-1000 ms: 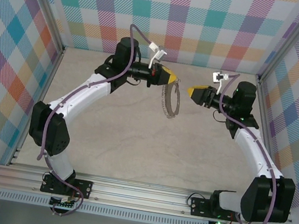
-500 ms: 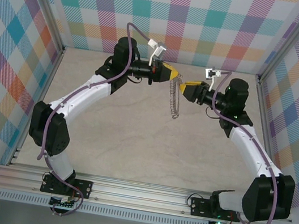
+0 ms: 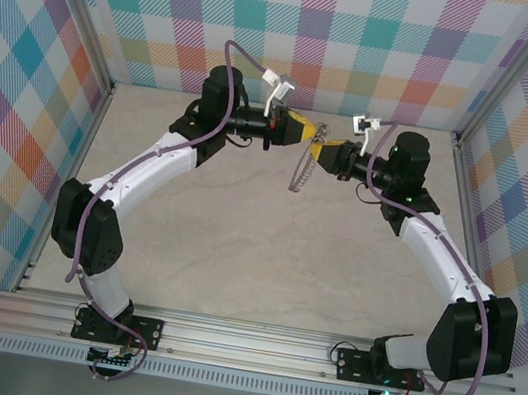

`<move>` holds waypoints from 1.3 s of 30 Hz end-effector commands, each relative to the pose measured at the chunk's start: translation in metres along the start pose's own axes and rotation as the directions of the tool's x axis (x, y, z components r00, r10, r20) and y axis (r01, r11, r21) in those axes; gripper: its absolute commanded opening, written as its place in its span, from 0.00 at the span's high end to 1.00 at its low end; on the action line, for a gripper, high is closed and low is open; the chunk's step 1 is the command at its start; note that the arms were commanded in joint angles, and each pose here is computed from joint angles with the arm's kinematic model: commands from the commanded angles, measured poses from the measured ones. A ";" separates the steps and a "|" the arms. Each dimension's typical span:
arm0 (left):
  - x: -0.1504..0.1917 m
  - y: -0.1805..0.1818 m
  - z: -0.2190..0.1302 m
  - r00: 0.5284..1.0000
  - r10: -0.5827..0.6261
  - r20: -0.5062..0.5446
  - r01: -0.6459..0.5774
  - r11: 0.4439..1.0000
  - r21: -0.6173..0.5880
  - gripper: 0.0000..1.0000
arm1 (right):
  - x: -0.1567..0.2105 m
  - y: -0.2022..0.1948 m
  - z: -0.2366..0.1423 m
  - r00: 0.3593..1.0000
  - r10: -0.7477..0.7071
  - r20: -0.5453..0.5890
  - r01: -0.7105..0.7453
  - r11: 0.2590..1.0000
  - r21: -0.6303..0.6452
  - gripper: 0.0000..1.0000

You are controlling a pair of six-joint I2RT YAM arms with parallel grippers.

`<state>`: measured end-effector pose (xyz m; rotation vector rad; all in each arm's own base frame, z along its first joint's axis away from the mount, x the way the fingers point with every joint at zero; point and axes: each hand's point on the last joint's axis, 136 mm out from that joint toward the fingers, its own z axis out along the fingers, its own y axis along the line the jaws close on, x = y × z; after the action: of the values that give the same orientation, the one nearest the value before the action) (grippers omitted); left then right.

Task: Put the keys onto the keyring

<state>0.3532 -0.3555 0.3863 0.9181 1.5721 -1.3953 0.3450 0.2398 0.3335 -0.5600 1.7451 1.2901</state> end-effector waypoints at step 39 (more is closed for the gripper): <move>-0.034 -0.023 -0.017 0.977 0.076 0.201 -0.065 0.996 -0.060 1.00 | 0.011 0.032 -0.020 0.997 -0.066 -0.028 0.067 0.997 0.024 0.45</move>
<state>0.3593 -0.3460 0.3939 0.7655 1.5253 -1.3510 0.3120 0.2514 0.3314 -0.6391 1.7852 1.2657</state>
